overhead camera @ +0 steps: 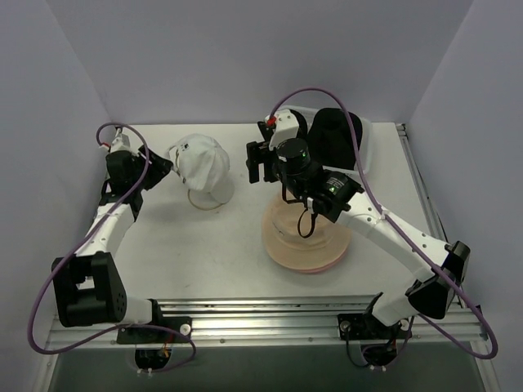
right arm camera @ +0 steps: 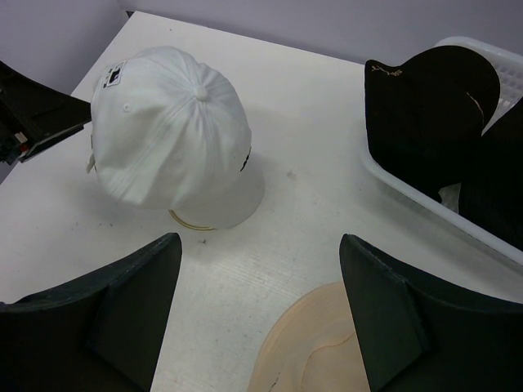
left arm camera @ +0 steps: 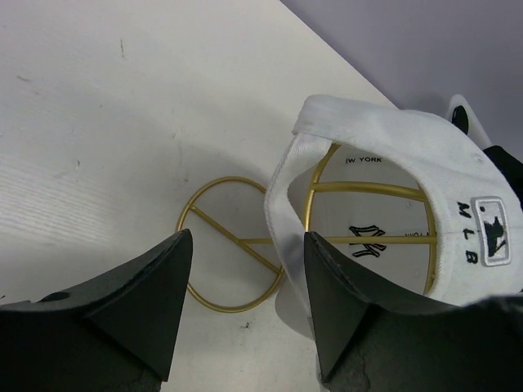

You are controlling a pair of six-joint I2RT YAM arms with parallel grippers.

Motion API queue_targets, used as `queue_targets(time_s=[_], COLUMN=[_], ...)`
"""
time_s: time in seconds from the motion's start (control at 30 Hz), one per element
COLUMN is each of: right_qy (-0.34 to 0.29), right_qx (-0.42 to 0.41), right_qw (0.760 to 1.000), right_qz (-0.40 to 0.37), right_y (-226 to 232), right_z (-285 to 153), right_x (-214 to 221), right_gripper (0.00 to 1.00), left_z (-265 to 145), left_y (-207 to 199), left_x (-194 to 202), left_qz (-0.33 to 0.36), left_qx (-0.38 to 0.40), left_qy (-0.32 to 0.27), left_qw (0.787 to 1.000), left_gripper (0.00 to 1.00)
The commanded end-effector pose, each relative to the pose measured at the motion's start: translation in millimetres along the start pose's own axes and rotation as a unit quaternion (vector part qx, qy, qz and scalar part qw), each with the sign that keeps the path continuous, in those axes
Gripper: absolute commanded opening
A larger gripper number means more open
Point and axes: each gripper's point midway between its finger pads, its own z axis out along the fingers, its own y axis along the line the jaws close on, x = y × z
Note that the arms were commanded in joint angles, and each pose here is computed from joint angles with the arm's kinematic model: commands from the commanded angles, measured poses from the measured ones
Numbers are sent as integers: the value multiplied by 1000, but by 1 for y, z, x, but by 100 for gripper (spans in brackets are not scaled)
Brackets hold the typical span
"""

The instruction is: Stack the hats

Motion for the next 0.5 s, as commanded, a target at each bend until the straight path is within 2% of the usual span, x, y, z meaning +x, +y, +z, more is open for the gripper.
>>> queue_targets(time_s=[0.0, 0.17, 0.33, 0.47], right_qy=[-18, -15, -9, -23], right_qx=[-1, -3, 2, 39], right_qw=[1000, 1000, 1000, 998], right_qz=[-6, -6, -16, -35], right_y=[2, 4, 6, -3], right_z=[-1, 2, 17, 33], right_x=[-16, -10, -2, -11], right_gripper=[74, 74, 74, 74], left_z=[5, 11, 25, 32], left_y=[-19, -21, -8, 11], left_x=[-20, -20, -14, -9], left_qz=[10, 11, 6, -2], left_qx=[44, 60, 40, 6], left_qy=[-34, -45, -30, -29], left_qw=[998, 997, 999, 1000], left_gripper=[65, 66, 65, 65])
